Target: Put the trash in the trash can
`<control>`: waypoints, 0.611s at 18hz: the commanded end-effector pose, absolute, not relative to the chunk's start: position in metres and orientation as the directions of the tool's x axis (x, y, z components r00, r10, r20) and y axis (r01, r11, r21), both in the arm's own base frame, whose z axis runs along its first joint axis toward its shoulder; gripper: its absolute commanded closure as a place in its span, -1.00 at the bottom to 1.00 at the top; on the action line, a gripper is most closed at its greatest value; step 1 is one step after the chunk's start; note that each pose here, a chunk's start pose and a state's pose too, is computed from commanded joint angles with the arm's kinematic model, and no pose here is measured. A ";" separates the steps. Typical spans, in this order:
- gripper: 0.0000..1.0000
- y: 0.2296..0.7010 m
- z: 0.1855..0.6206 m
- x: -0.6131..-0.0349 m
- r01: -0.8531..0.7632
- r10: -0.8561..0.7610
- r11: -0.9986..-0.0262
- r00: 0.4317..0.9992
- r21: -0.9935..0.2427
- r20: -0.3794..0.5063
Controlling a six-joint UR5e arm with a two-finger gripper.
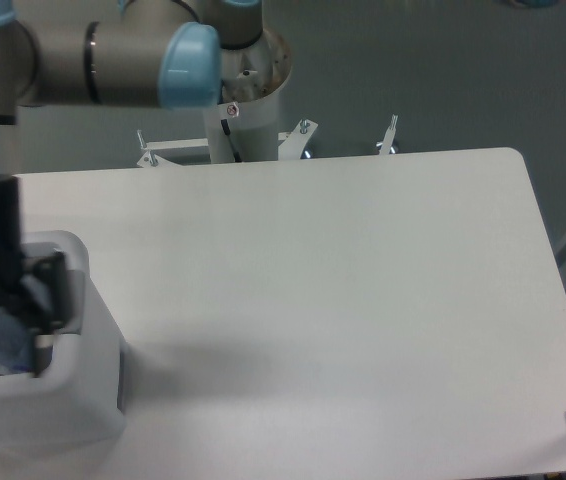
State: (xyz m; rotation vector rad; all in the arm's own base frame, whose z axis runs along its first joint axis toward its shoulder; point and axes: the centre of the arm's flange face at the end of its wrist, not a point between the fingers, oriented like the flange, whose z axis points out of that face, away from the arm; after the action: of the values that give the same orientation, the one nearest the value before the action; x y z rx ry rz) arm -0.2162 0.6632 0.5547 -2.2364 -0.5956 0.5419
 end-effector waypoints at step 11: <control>-1.00 0.565 0.542 -0.313 0.151 0.303 -0.930 0.830 -0.334 -0.468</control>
State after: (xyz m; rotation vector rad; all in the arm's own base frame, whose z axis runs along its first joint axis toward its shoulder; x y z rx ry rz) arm -0.3128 0.5654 0.5422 -2.7282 -0.3464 0.7651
